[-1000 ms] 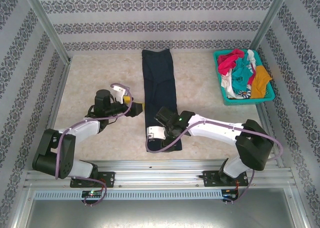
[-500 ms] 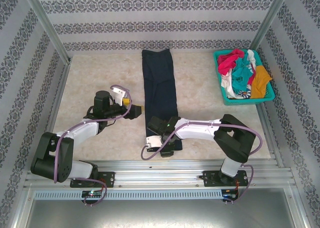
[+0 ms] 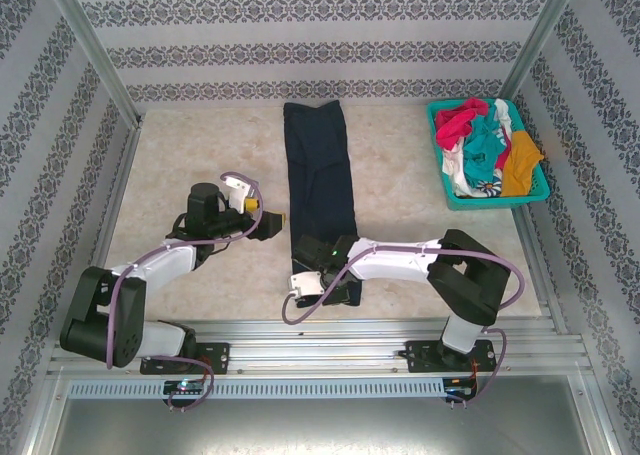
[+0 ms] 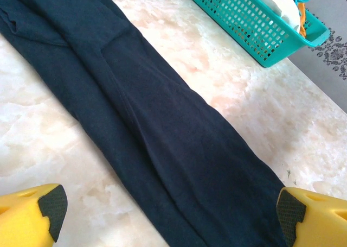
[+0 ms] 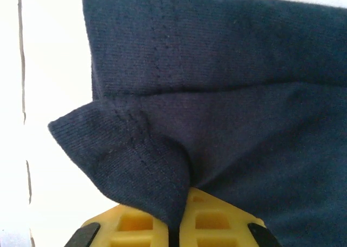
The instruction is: Fold and stack the t-shirts
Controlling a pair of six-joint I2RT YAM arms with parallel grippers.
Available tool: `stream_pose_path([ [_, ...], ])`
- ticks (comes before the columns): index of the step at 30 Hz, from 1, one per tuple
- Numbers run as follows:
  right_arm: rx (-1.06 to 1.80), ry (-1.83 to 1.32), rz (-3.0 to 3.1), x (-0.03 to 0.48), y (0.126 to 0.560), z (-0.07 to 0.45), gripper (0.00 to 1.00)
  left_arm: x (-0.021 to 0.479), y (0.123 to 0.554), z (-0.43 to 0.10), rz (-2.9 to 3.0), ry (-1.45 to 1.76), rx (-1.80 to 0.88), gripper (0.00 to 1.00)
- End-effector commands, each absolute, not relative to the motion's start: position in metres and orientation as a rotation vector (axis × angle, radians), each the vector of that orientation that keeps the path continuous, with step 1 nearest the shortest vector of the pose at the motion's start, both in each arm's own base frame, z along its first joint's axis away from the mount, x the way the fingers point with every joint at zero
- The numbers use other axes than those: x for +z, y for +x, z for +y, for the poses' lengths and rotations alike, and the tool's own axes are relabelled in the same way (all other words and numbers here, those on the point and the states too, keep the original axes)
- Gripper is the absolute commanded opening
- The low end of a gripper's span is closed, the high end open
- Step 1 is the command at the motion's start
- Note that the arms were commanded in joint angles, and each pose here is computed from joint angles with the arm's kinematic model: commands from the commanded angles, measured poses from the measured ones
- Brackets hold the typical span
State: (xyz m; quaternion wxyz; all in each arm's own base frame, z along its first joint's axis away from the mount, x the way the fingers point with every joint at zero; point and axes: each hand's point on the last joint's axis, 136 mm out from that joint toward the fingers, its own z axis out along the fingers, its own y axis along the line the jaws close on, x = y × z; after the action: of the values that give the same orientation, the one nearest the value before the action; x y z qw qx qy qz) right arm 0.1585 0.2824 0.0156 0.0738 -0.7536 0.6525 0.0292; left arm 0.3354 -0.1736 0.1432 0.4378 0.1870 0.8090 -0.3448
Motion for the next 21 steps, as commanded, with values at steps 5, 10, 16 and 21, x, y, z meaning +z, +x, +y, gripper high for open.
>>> stream_pose_path([
  [5, 0.245, -2.24, 2.024, 0.046, 0.139, 0.275, 0.0, 0.166, 0.33, -0.165, 1.957, 0.559, -0.749, 1.0],
  [10, 0.266, -2.205, 2.043, 0.075, 0.156, 0.268, 0.0, 0.191, 0.327, -0.153, 1.933, 0.621, -0.6, 1.0],
  [16, 0.162, -2.102, 2.024, 0.105, 0.217, 0.271, 0.0, 0.207, 0.298, -0.146, 1.875, 0.834, -0.46, 1.0],
  [21, 0.066, -2.075, 2.006, 0.116, 0.267, 0.272, 0.0, 0.203, 0.279, -0.14, 1.906, 0.879, -0.428, 1.0],
])
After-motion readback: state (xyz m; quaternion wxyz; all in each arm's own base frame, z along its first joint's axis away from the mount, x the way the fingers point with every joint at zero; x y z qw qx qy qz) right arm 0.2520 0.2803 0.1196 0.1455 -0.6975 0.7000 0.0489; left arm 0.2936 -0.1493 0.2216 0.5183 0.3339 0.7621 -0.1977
